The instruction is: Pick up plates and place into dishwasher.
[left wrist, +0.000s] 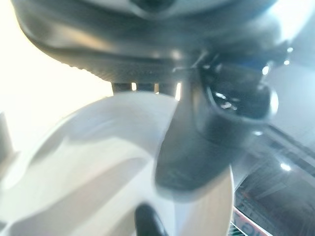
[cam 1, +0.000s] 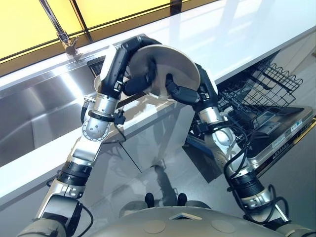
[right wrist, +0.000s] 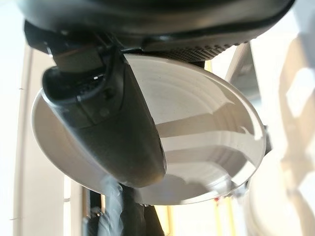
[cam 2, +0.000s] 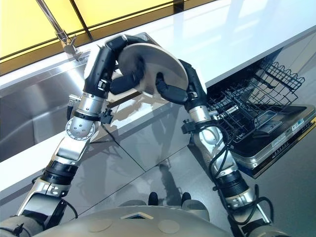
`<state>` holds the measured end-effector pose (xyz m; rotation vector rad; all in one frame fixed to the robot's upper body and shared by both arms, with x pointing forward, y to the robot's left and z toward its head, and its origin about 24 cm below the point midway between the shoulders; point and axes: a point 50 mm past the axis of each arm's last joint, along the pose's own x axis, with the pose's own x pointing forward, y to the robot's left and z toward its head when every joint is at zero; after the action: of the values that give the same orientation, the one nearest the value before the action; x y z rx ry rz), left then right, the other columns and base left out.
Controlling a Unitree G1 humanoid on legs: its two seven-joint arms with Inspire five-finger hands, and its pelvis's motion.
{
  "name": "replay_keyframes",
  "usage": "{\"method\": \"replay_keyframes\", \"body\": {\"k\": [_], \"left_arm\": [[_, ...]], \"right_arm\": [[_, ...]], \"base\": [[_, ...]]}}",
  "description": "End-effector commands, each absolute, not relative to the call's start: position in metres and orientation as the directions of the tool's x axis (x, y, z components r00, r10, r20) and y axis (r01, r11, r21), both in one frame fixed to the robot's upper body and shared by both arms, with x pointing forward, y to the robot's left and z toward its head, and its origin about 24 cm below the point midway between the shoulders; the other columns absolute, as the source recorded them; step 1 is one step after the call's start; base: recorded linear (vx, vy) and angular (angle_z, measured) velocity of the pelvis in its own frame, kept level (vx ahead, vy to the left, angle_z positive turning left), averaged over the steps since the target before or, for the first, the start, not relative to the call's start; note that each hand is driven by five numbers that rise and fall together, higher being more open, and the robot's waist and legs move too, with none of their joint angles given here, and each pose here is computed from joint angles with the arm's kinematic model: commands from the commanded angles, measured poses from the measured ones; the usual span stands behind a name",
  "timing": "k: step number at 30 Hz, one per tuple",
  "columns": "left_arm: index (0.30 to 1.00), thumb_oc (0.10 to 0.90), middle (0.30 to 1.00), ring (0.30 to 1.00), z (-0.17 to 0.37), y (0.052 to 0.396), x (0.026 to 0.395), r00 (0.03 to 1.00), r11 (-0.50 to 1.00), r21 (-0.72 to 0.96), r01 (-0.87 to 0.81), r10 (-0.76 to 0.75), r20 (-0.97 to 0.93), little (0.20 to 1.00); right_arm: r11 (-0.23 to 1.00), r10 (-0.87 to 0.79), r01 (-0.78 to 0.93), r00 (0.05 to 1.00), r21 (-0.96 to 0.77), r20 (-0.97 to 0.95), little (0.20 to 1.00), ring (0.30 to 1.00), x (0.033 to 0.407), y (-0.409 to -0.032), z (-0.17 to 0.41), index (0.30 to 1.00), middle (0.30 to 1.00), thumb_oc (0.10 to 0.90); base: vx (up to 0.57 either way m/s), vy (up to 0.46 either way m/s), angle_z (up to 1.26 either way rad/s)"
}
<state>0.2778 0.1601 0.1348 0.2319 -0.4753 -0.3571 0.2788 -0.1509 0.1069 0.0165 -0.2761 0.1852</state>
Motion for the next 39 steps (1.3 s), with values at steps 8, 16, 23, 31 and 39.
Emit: {"method": "replay_keyframes", "body": {"k": [8, 16, 23, 31, 39], "left_arm": [[0.900, 0.800, 0.900, 0.900, 0.145, 0.248, 0.291, 0.919, 0.976, 0.212, 0.042, -0.121, 0.375, 0.900], [0.900, 0.800, 0.900, 0.900, 0.140, 0.265, 0.293, 0.939, 0.973, 0.229, -0.007, -0.073, 0.336, 0.900], [0.900, 0.800, 0.900, 0.900, 0.152, 0.274, 0.294, 0.917, 0.931, 0.330, -0.157, 0.013, 0.399, 0.900], [0.900, 0.800, 0.900, 0.900, 0.218, 0.294, 0.305, 0.806, 0.903, 0.290, -0.317, 0.095, 0.585, 0.900], [0.900, 0.800, 0.900, 0.900, 0.245, 0.302, 0.301, 0.741, 0.890, 0.281, -0.360, 0.090, 0.665, 0.900]], "right_arm": [[0.874, -0.442, 0.453, 0.595, 0.174, 0.672, 0.200, 0.300, 0.283, -0.280, 0.210, 0.300, 0.300, 0.100], [0.623, -0.541, 0.782, 0.448, -0.018, 0.711, 0.200, 0.300, 0.280, -0.337, 0.229, 0.300, 0.300, 0.100], [0.448, -0.549, 0.851, 0.503, -0.273, 0.667, 0.200, 0.300, 0.281, -0.375, 0.227, 0.300, 0.300, 0.100], [0.246, -0.477, 0.892, 0.452, -0.380, 0.754, 0.200, 0.300, 0.296, -0.382, 0.283, 0.300, 0.300, 0.100], [0.195, -0.482, 0.856, 0.509, -0.479, 0.713, 0.200, 0.300, 0.308, -0.383, 0.285, 0.300, 0.300, 0.100]], "base": [[0.03, -0.010, 0.02], [0.07, -0.039, 0.00], [0.07, -0.008, 0.00], [-0.12, -0.045, -0.07], [-0.07, -0.052, 0.07]]}}
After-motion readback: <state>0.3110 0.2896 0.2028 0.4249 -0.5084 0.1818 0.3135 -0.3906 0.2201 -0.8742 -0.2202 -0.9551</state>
